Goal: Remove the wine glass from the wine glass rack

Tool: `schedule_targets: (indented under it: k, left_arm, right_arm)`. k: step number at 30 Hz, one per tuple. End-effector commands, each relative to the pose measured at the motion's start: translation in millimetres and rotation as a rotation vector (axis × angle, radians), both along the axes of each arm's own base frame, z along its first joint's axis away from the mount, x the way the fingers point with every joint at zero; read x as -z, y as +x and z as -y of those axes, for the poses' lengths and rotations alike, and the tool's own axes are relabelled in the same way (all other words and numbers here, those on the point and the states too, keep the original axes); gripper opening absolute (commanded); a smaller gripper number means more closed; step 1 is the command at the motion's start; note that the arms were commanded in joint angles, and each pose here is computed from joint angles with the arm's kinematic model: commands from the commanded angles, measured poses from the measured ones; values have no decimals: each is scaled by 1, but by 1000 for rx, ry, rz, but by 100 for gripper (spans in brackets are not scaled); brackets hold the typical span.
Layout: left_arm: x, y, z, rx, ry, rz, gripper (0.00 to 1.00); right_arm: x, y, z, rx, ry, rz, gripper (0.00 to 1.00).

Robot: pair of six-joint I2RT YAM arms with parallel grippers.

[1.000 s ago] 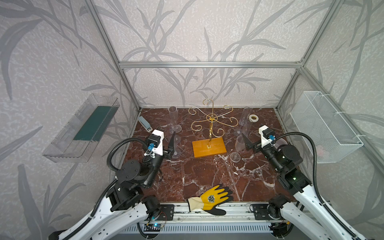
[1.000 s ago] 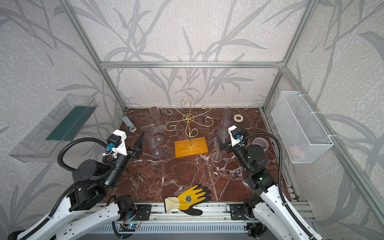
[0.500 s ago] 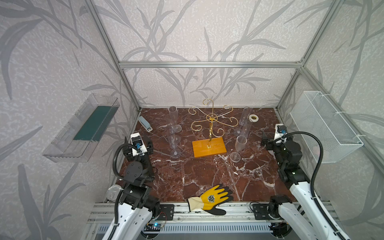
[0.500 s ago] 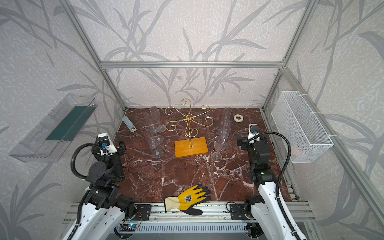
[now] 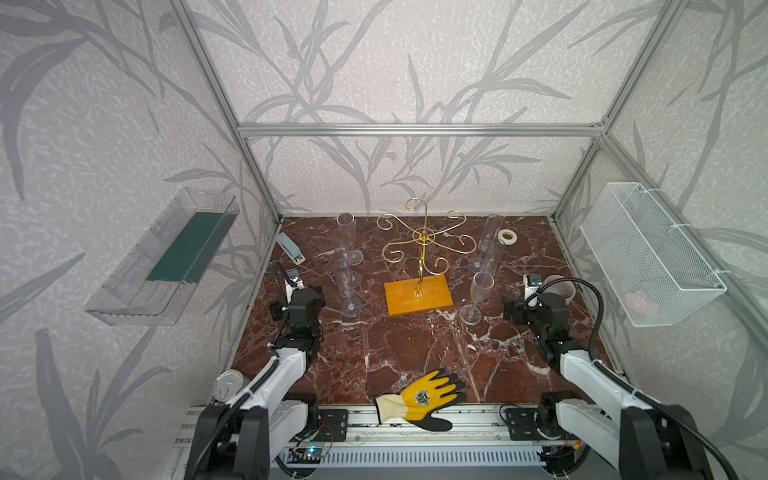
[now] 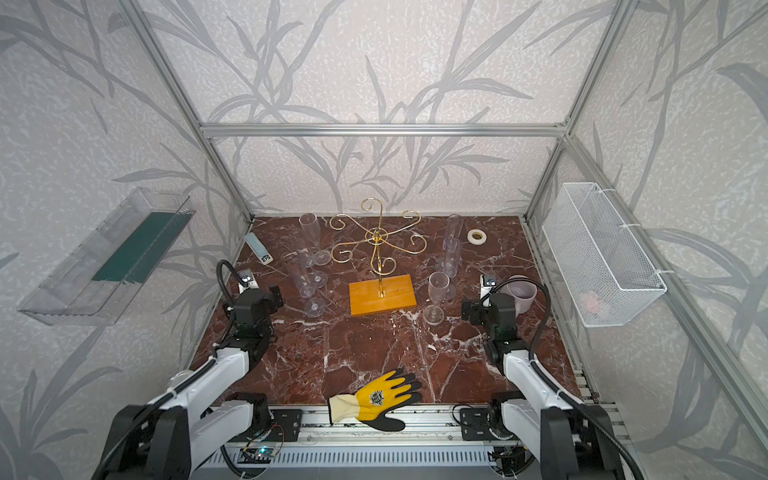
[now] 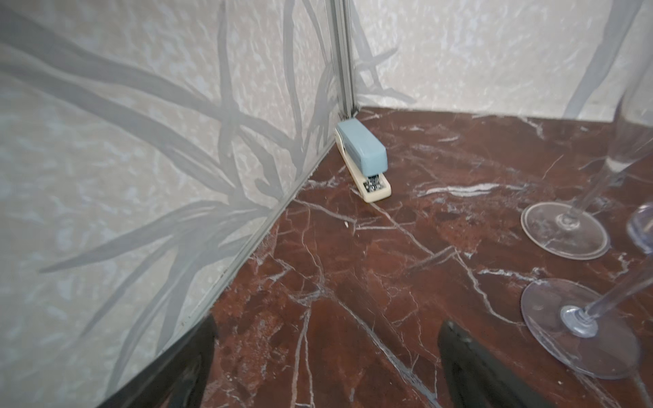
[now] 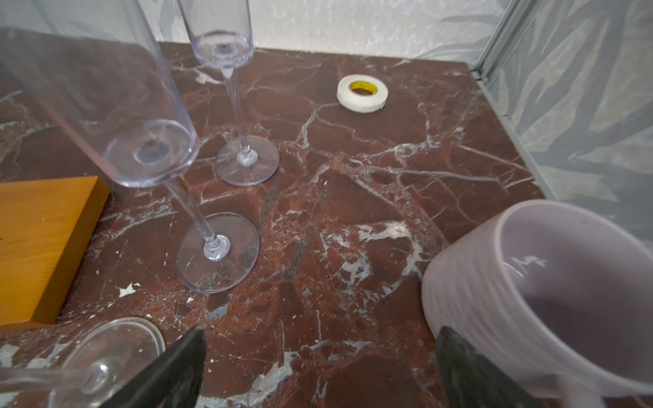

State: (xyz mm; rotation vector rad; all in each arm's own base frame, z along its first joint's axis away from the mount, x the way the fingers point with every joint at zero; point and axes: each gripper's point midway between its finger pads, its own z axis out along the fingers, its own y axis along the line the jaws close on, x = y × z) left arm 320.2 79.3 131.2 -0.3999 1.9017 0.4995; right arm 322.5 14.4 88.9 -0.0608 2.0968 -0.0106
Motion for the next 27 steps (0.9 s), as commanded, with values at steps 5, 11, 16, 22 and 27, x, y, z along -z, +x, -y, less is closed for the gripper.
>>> schedule_targets:
  k: [5, 11, 16, 22, 27]
  left_arm:
    - [-1, 38, 9, 45, -31, 154, 99]
    - [25, 59, 24, 153, -35, 125, 99]
    - [31, 64, 24, 152, -43, 86, 99]
    - [31, 66, 19, 141, -46, 99, 99]
    - [31, 66, 20, 142, -47, 100, 99]
  right_arm:
    - [-29, 34, -9, -30, 40, 168, 99]
    - [-29, 55, -9, -28, 20, 182, 99]
    - [-4, 67, -7, -20, 2, 218, 99]
    - [-3, 74, -9, -23, -14, 209, 99]
    - [-1, 73, -9, -22, -19, 153, 99]
